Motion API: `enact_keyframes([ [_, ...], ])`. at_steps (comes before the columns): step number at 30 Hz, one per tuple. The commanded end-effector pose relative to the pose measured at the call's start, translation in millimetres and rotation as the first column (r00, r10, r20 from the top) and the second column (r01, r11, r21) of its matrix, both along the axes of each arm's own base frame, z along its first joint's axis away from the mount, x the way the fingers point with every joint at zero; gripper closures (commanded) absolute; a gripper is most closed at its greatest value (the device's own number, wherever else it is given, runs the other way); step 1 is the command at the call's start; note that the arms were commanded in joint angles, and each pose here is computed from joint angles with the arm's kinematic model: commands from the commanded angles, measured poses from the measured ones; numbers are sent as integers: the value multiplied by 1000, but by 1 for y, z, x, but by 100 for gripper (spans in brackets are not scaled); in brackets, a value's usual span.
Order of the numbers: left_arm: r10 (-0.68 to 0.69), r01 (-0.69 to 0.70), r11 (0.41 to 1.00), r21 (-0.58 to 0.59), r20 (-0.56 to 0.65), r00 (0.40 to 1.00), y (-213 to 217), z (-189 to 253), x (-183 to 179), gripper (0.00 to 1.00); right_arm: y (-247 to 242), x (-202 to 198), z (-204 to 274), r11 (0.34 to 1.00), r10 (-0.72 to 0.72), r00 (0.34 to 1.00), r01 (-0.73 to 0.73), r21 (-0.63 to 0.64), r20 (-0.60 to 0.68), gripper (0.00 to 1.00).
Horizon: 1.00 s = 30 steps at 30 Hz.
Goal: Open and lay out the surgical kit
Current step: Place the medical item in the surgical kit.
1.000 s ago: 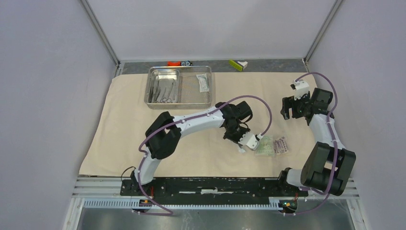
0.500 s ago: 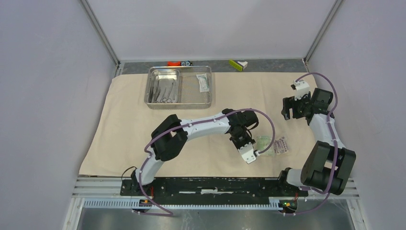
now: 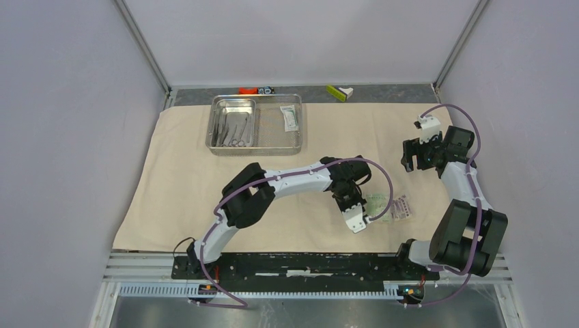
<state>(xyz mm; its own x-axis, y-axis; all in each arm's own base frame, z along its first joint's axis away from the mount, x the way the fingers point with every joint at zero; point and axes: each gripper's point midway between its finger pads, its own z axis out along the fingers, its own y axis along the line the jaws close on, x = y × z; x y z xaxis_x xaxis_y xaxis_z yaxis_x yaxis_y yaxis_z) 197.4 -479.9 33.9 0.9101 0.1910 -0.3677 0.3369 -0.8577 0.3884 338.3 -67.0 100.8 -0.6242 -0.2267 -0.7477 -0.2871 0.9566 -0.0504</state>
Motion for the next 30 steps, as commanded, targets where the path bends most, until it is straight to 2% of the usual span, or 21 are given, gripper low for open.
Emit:
enact_keyframes([
  [1, -40, 43, 998, -53, 51, 998, -14, 8, 9, 79, -2, 2, 1, 1000, 5, 1000, -5, -8, 11, 16],
  [6, -19, 23, 998, -52, 63, 998, -13, 9, 15, 64, -3, 2, 0, 1000, 3, 1000, -3, -9, 9, 17],
  [13, 38, -32, 998, -62, 85, 996, -4, 25, 30, 54, -2, 2, -1, 1000, 4, 1000, -4, -9, 6, 17],
  [16, 83, -78, 995, -64, 88, 993, 1, 35, 37, 41, -2, 2, -2, 1000, 5, 1000, -5, -7, 3, 17],
  [18, 111, -106, 992, -66, 77, 991, 4, 43, 37, 36, -2, 2, -2, 1000, 6, 1000, -6, -7, 2, 17],
  [23, 219, -217, 975, -55, 22, 976, 16, 59, 38, 32, -2, 1, -2, 1000, 6, 1000, -6, -5, 3, 17],
  [27, 401, -404, 912, -75, -61, 914, 29, 80, 62, 31, -1, 2, 0, 1000, 9, 1000, -9, -1, 8, 16],
  [29, 524, -534, 838, -110, -107, 845, 34, 95, 84, 30, 1, 2, -1, 1000, 15, 1000, -15, 6, 7, 17],
  [30, 594, -608, 785, -117, -131, 794, 39, 102, 96, 27, 1, 2, 0, 1000, 17, 1000, -17, 9, 9, 16],
])
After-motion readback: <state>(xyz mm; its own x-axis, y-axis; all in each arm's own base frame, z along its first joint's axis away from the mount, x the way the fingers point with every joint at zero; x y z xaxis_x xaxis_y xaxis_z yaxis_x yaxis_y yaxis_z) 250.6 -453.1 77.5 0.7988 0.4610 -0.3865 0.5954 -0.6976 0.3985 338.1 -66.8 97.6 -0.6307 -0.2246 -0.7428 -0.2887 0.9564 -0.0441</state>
